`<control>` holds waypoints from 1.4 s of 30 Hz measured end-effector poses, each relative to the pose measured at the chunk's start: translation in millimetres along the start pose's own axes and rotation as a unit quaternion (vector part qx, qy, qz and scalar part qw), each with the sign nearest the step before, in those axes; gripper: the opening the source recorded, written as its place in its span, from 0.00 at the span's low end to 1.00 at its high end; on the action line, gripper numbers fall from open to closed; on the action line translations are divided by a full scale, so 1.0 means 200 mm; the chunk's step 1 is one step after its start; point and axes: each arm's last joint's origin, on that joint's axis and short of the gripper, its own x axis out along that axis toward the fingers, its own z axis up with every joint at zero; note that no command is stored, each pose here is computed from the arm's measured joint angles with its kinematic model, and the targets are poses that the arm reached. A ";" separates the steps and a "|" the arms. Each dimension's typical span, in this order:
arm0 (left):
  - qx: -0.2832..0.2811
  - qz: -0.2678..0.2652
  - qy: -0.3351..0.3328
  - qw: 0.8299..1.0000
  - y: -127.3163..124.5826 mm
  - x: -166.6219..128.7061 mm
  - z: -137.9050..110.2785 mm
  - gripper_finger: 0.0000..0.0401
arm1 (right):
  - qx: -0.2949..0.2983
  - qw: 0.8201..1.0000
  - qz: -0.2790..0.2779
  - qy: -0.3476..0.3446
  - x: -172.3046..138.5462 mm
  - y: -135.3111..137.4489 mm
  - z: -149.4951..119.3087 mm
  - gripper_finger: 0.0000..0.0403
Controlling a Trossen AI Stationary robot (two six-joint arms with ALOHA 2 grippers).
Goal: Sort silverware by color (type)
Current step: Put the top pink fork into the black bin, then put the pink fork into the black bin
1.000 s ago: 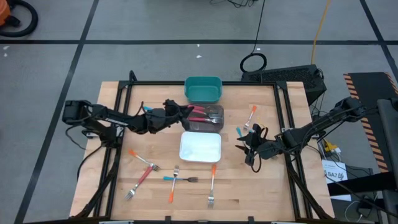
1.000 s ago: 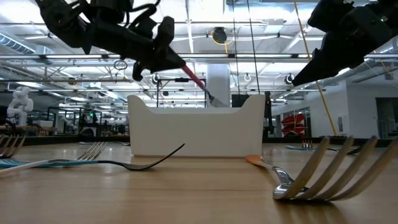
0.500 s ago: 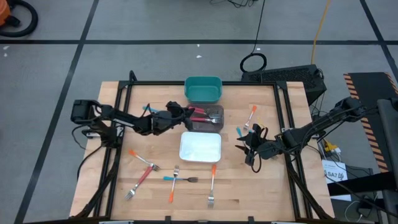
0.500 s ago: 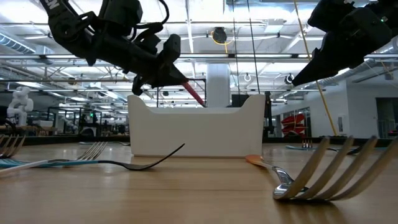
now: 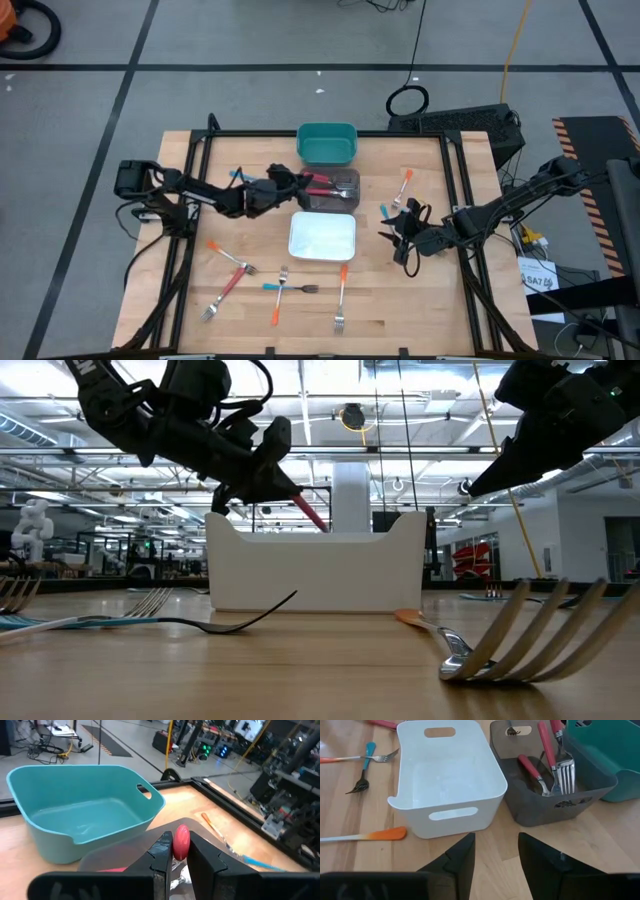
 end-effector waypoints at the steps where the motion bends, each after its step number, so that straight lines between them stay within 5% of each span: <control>1: -0.004 0.004 -0.004 1.000 0.00 0.00 0.00 0.13 | 0.000 1.000 -0.001 0.000 0.00 0.00 0.00 0.36; 13: -0.003 0.039 -0.032 0.999 -0.05 -0.03 -0.06 0.13 | 0.000 1.000 -0.011 -0.005 0.00 0.00 0.00 0.36; 29: 0.070 0.061 0.015 0.996 -0.19 0.19 -0.12 0.13 | -0.003 1.000 -0.011 -0.006 0.00 0.00 0.00 0.36; 42: 0.108 0.073 0.071 0.989 -0.24 0.22 -0.12 0.46 | -0.004 1.000 -0.010 -0.004 0.00 0.00 0.00 0.36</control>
